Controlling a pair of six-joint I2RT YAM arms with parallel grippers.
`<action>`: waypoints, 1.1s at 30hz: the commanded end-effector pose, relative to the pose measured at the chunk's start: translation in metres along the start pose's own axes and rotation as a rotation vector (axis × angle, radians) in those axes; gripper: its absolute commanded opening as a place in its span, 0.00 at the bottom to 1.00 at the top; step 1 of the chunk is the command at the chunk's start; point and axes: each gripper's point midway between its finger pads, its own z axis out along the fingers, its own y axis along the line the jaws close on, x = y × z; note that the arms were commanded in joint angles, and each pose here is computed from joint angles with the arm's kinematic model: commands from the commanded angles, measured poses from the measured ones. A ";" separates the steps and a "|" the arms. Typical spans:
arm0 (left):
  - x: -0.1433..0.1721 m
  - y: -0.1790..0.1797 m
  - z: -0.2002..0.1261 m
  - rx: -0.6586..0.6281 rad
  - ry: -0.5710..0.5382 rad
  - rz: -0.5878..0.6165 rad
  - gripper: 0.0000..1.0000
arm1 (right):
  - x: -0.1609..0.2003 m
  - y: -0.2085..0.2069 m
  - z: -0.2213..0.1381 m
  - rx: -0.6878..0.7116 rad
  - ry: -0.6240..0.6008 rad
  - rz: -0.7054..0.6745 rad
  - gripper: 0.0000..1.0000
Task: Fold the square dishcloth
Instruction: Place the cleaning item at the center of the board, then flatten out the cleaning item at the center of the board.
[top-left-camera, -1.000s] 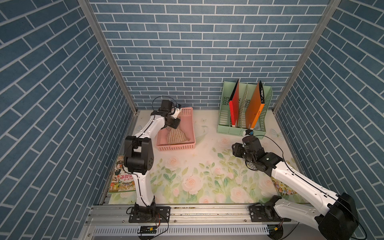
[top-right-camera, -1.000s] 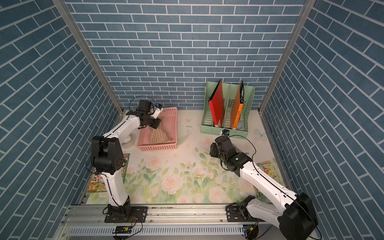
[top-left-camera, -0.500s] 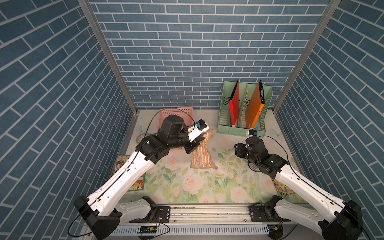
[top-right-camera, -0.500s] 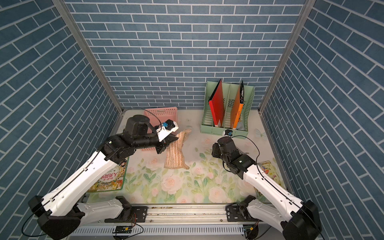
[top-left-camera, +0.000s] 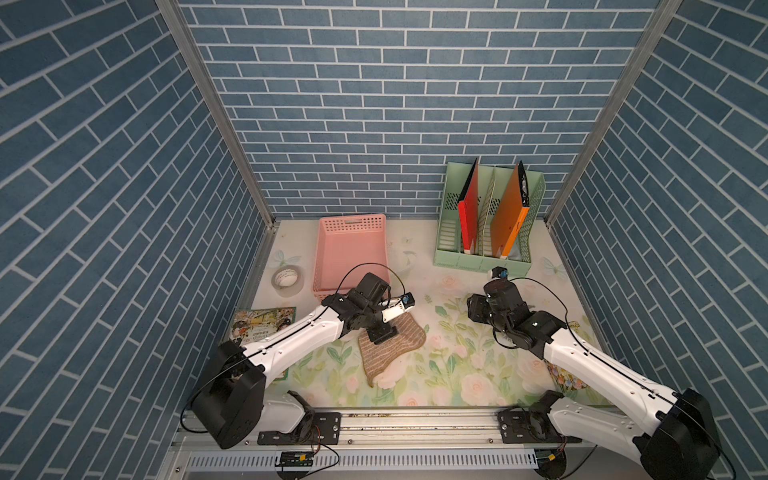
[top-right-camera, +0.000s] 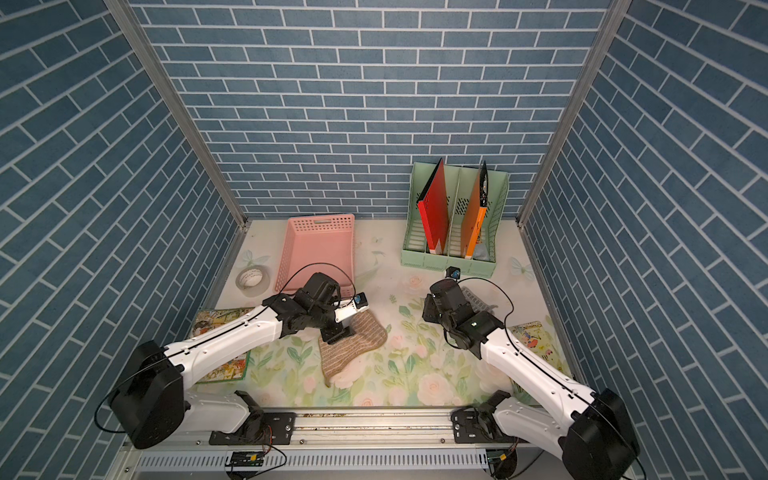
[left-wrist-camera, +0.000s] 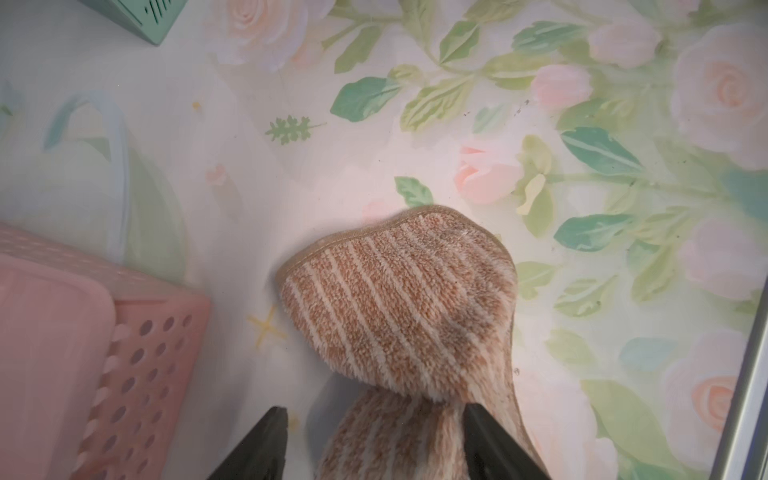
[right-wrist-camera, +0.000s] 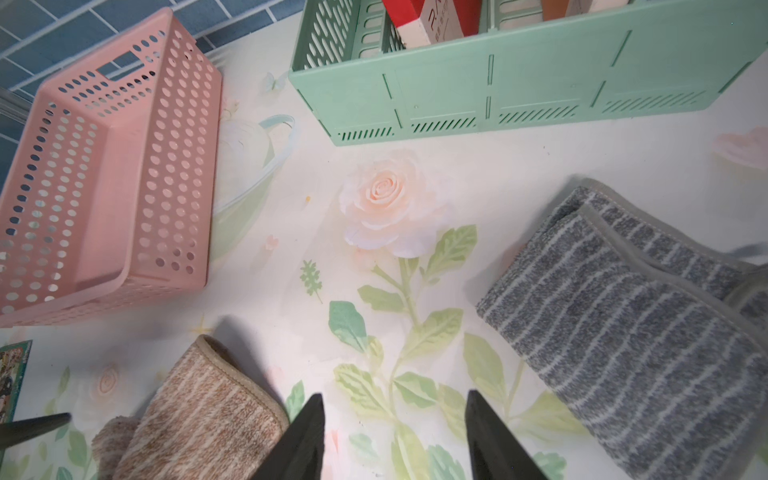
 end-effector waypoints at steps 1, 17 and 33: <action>0.002 -0.030 -0.021 0.068 -0.011 0.158 0.72 | 0.013 0.001 0.009 0.000 0.024 0.001 0.56; 0.125 -0.092 0.016 0.174 0.359 0.346 0.62 | 0.022 0.011 0.023 -0.005 0.066 -0.024 0.58; 0.079 -0.073 -0.003 0.098 0.274 0.322 0.00 | 0.026 0.009 0.022 -0.005 0.070 -0.040 0.57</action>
